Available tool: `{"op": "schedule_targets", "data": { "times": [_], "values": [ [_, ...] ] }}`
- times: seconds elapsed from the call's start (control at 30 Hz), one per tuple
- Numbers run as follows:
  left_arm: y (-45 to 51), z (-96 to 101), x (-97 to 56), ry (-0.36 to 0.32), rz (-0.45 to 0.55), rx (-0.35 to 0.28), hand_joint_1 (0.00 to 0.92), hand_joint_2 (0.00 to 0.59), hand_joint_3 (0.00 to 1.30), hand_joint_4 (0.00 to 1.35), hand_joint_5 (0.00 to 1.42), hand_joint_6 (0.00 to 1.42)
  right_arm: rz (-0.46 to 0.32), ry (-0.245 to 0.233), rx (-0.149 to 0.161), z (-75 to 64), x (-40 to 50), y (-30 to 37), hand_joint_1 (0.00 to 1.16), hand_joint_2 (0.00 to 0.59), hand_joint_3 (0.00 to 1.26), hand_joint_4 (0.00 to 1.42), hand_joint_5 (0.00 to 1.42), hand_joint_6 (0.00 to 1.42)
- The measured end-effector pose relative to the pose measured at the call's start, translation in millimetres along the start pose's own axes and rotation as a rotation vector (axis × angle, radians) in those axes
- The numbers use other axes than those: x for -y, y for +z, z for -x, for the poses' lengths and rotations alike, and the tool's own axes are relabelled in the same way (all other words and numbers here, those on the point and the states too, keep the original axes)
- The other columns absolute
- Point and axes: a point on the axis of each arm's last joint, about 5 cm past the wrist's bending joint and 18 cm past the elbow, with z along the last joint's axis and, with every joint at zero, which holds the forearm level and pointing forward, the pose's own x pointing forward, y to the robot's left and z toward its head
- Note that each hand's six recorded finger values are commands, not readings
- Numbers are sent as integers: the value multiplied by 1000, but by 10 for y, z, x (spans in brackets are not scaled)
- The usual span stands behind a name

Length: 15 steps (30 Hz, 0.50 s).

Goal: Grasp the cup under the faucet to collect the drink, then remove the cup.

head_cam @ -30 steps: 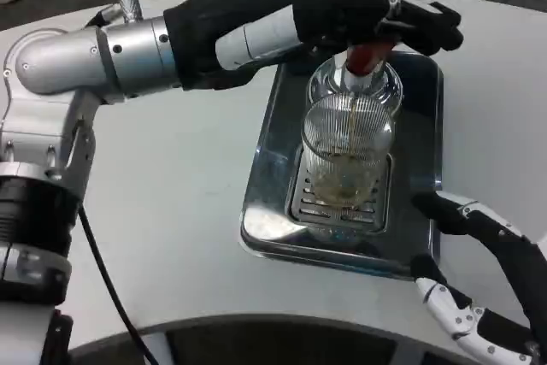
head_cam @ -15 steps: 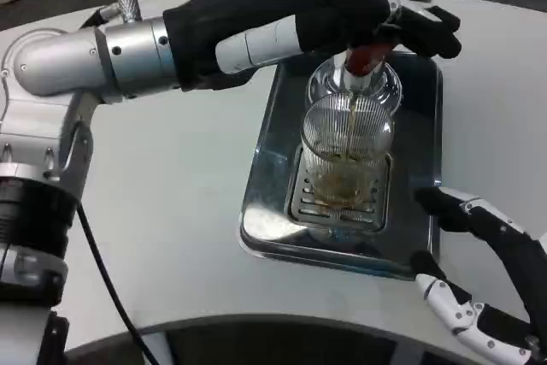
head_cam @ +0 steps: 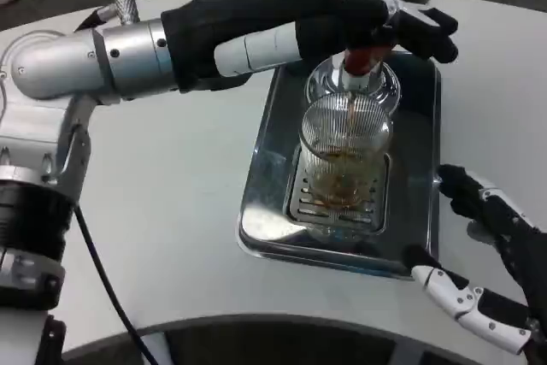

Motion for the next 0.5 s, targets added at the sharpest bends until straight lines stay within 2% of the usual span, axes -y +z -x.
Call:
{"op": "schedule_targets", "data": {
  "times": [0.27, 0.5],
  "values": [
    [7, 3, -1, 0, -4, -1, 0, 12, 347, 99, 144, 0, -99, -76, 33, -128, -68, -12, 891, 188, 72, 93, 122, 193],
    [4, 5, 1, 5, -1, -1, 0, 10, 351, 99, 144, 0, -164, -117, 89, -241, -155, -29, 921, 165, 66, 69, 104, 181]
  ]
}}
